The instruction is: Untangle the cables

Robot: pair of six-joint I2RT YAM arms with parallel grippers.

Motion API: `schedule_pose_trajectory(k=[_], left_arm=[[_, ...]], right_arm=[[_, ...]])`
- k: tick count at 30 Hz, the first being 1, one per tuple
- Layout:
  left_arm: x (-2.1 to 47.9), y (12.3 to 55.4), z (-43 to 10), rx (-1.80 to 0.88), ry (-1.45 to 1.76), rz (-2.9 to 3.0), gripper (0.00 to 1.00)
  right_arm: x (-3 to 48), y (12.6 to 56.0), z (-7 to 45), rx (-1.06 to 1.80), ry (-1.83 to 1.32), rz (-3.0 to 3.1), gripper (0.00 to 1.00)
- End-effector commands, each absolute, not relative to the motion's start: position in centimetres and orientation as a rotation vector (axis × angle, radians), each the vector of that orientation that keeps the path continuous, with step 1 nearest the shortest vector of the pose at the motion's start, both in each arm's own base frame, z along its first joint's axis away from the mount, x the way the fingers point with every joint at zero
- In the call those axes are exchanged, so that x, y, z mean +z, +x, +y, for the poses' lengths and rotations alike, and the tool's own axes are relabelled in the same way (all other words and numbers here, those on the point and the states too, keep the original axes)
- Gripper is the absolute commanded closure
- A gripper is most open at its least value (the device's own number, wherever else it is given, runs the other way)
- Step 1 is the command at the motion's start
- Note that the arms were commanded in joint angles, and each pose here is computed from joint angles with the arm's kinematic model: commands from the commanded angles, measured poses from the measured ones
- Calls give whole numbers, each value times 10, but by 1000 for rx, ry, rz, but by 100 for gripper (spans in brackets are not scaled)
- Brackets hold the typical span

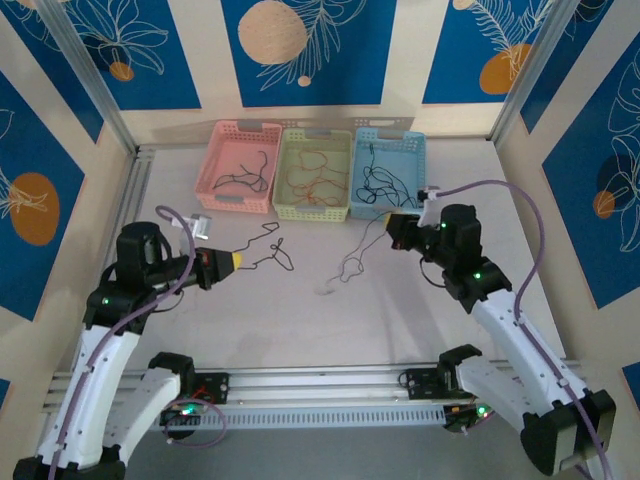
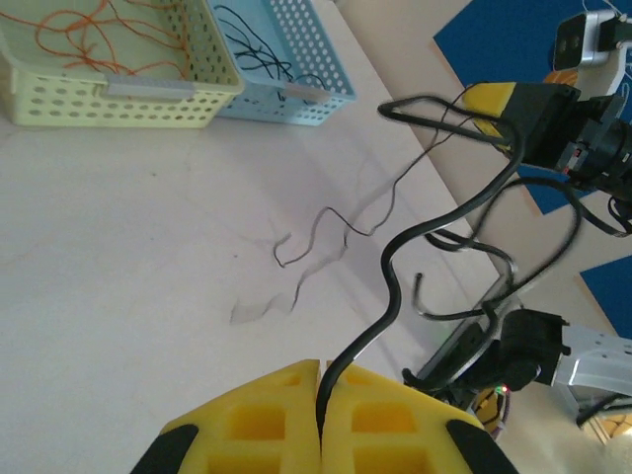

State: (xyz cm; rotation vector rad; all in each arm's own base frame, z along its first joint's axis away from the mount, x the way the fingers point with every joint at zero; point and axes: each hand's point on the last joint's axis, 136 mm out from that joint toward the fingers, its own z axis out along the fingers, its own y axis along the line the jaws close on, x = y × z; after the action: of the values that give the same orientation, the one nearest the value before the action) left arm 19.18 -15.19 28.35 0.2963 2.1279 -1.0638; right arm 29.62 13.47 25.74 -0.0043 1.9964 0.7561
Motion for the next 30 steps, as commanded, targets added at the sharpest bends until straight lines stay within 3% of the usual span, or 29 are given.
schedule_pose_trajectory(k=[1, 10, 19, 30], left_arm=[[284, 193, -144, -1002, 256, 2093, 100], [239, 200, -132, -892, 187, 2231, 100], [232, 202, -131, -889, 182, 2245, 100], [229, 202, -133, -903, 184, 2252, 100]], right_arm=[[253, 293, 116, 741, 73, 2000, 100], [320, 299, 144, 800, -97, 1880, 100], [392, 356, 132, 672, -8, 1804, 100], [427, 454, 105, 528, 208, 1737, 100]])
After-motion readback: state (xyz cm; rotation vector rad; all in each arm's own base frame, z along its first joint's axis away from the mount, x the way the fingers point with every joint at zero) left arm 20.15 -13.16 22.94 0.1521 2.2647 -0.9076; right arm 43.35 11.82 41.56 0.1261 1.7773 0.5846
